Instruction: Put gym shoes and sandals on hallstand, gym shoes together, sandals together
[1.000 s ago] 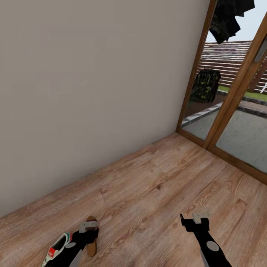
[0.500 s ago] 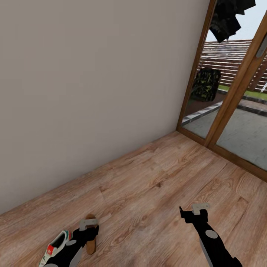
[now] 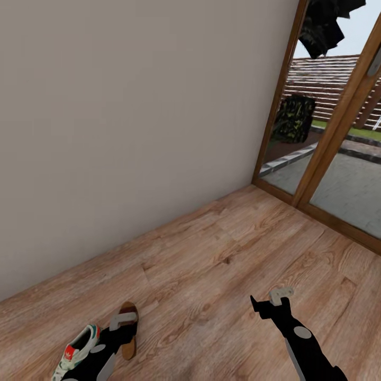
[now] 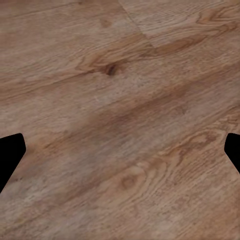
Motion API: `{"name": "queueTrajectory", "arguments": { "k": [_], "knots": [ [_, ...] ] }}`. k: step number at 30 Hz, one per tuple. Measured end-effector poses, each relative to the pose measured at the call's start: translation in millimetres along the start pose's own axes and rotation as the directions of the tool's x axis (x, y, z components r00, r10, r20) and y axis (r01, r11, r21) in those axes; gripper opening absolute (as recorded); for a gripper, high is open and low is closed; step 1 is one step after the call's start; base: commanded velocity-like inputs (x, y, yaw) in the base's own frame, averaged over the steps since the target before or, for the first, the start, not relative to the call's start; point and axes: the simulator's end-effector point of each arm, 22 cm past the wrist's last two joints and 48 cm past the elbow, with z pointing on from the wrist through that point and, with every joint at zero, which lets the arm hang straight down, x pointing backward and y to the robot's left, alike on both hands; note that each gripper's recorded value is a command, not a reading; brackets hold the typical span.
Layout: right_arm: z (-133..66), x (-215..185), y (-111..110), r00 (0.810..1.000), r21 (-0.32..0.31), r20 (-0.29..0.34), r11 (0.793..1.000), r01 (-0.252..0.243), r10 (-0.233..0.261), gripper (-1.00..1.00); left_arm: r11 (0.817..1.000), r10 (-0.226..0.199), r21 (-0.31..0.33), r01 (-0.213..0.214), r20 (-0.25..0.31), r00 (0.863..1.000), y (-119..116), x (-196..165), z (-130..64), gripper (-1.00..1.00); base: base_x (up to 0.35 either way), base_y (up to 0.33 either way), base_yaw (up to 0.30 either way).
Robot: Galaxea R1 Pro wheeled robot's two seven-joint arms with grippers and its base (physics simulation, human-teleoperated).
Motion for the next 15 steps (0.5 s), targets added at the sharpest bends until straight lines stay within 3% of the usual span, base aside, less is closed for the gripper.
{"name": "queueTrajectory", "arguments": {
  "k": [15],
  "knots": [
    [13.9,25,4,1.000,0.001,0.011,1.000,0.001,-0.001,1.00,1.000,-0.020,-0.021,0.021,0.029,0.999,8,21,21.7,1.00,0.000,0.000,0.000]
  ]
}}
